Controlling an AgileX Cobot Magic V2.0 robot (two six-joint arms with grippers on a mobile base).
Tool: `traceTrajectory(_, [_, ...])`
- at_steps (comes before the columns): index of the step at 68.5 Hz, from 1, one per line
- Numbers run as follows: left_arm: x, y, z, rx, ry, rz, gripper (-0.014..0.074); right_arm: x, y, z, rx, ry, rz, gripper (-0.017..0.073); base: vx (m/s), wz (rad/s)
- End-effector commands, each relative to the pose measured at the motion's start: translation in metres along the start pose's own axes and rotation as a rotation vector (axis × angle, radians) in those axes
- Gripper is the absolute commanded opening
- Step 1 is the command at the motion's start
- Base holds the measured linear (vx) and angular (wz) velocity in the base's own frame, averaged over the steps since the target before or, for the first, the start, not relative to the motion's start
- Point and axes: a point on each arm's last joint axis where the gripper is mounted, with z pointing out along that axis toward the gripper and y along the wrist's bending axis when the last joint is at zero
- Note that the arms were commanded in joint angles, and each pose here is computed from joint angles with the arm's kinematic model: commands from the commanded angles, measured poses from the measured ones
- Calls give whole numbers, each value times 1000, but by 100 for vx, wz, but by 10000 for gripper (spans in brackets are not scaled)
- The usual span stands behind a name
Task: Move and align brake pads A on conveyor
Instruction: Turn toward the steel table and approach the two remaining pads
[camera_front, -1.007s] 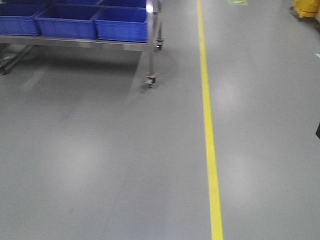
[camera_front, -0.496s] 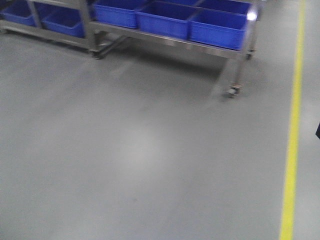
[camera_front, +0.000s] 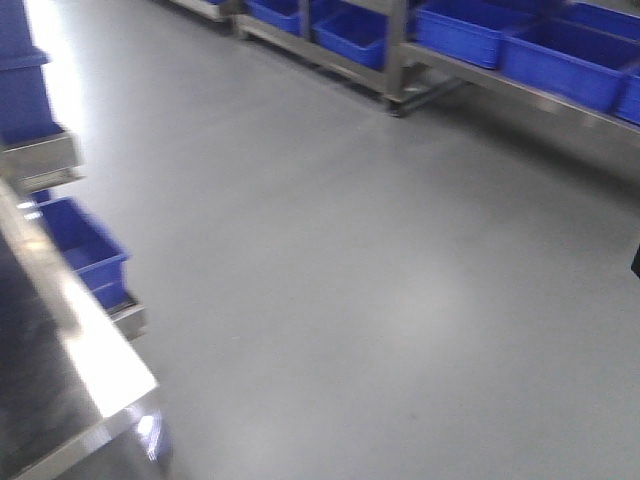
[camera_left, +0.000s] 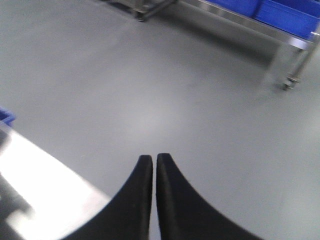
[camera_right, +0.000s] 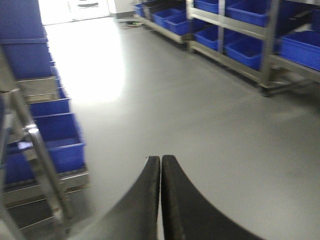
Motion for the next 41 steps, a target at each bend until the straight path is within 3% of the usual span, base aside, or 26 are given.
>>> traceTrajectory(1, [-13, -3, -5, 19, -88, -2, -6, -14, -1, -2, 16, -88, -7, -3, 3, 86])
traceTrajectory(41, [-13, -3, -5, 19, -88, -2, -6, -14, -1, -2, 16, -88, -8, -3, 1, 80])
